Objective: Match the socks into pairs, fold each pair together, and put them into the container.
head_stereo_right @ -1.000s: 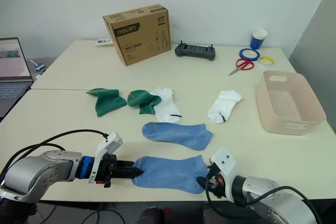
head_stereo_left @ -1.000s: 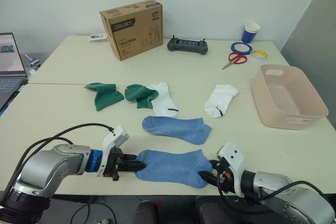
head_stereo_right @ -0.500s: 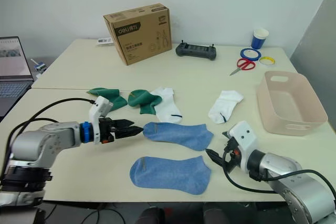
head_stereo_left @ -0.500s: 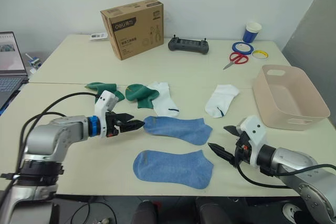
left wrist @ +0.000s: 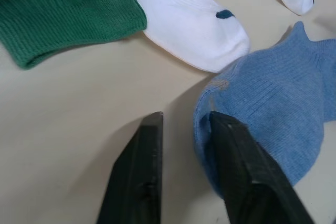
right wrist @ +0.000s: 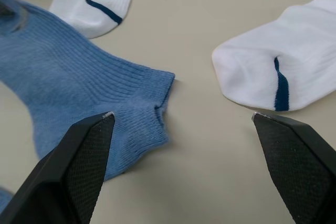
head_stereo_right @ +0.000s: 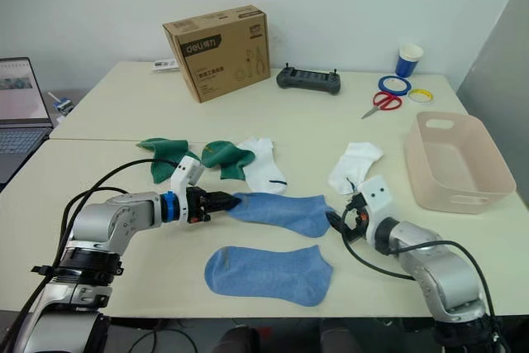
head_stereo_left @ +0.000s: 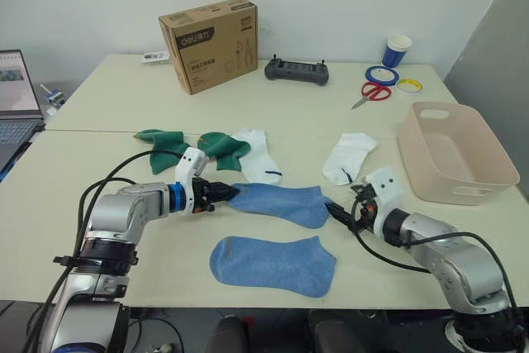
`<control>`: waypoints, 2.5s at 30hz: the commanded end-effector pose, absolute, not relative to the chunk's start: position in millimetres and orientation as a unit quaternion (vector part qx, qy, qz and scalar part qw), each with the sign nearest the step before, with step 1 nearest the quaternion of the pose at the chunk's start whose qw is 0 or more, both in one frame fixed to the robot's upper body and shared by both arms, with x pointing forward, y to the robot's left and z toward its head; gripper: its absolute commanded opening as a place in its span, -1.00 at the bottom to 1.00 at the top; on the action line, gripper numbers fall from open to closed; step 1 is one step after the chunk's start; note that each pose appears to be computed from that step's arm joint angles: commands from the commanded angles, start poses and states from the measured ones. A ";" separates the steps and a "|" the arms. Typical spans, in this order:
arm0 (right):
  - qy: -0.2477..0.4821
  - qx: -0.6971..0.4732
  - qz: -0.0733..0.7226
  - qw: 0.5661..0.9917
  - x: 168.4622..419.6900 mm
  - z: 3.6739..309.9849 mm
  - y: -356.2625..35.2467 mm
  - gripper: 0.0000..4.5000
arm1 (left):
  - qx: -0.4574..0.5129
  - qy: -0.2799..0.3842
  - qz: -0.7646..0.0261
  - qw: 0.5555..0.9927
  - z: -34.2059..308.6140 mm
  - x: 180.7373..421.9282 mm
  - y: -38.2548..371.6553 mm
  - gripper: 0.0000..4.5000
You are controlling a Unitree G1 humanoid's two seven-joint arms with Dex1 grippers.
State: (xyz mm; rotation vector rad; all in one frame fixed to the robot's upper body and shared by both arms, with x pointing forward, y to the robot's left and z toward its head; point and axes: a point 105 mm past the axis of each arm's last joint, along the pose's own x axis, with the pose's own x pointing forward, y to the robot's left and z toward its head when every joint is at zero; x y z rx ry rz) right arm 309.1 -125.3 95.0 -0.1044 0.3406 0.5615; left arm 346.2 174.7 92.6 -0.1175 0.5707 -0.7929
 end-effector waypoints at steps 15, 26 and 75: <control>0.156 -0.069 0.312 0.935 300.7 106.6 -105.0 -0.99 | -0.062 0.241 -0.408 0.879 107.3 339.0 163.0 -1.00; 0.083 -0.004 0.407 0.910 246.3 163.5 -91.2 -0.99 | -0.092 0.240 -0.457 0.852 165.8 290.6 177.4 -1.00; 0.195 -0.053 0.409 0.890 212.7 97.3 -93.8 -0.99 | -0.109 0.292 -0.421 0.852 87.5 224.0 177.8 -1.00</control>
